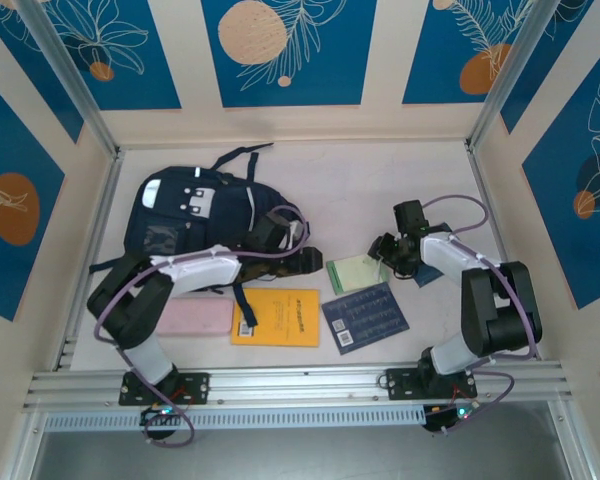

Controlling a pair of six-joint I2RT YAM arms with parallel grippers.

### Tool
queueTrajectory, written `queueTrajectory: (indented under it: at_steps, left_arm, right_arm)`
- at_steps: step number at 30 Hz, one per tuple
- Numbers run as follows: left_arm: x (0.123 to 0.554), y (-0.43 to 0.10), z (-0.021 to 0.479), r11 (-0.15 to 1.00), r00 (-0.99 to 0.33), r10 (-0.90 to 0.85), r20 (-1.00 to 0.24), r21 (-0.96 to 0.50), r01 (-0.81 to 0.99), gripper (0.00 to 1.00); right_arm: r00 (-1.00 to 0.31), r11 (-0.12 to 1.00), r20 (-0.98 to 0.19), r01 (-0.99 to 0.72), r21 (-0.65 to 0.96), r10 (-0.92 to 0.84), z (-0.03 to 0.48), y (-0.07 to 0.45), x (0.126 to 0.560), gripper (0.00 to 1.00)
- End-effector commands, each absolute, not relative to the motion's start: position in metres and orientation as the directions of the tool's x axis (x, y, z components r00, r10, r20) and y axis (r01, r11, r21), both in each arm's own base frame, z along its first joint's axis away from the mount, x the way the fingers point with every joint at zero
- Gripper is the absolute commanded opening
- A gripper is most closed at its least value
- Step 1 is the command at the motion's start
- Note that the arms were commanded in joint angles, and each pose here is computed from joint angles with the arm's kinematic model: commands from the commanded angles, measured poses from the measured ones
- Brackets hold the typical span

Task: Pack the student bag
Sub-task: Pick up the loose stationery from the center of the table.

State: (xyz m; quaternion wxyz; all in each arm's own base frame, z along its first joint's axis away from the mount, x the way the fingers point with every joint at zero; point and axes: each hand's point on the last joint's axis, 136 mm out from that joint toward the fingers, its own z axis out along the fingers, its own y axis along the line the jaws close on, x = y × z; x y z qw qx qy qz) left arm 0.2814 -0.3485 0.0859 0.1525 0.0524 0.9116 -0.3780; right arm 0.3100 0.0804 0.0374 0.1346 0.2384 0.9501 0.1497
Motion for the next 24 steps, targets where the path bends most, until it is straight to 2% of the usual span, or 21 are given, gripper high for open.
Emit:
queueTrajectory:
  at_steps: [1,4,7,10,15,17,24]
  left_arm:
    - [0.286,-0.371,0.087,0.662,-0.956,-0.016,-0.292,-0.720,0.209,0.71]
    - [0.288,-0.382,0.072,0.652,-0.971,-0.007,-0.239,-0.737,0.177,0.74]
    - [0.289,-0.387,0.059,0.652,-0.980,-0.007,-0.200,-0.744,0.147,0.78]
    - [0.288,-0.393,0.050,0.642,-0.987,-0.007,-0.162,-0.757,0.119,0.79]
    - [0.286,-0.401,0.042,0.614,-0.993,-0.011,-0.119,-0.784,0.087,0.79]
    - [0.287,-0.408,0.044,0.576,-0.995,-0.016,-0.099,-0.814,0.071,0.79]
    - [0.287,-0.419,0.071,0.452,-0.996,-0.038,-0.083,-0.890,0.057,0.75]
  right_arm:
    - [-0.864,0.817,-0.119,0.406,0.410,0.489,0.030,0.096,0.305,0.51]
    - [-0.859,0.797,-0.090,0.423,0.431,0.504,0.023,0.097,0.303,0.47]
    - [-0.854,0.763,-0.043,0.440,0.474,0.519,0.019,0.102,0.301,0.34]
    - [-0.850,0.757,-0.037,0.446,0.478,0.525,0.021,0.103,0.298,0.29]
    - [-0.844,0.700,0.011,0.452,0.553,0.536,0.025,0.116,0.294,0.26]
    - [-0.842,0.675,0.038,0.457,0.579,0.537,0.024,0.122,0.293,0.23]
    - [-0.841,0.647,0.077,0.467,0.603,0.536,0.021,0.128,0.289,0.22]
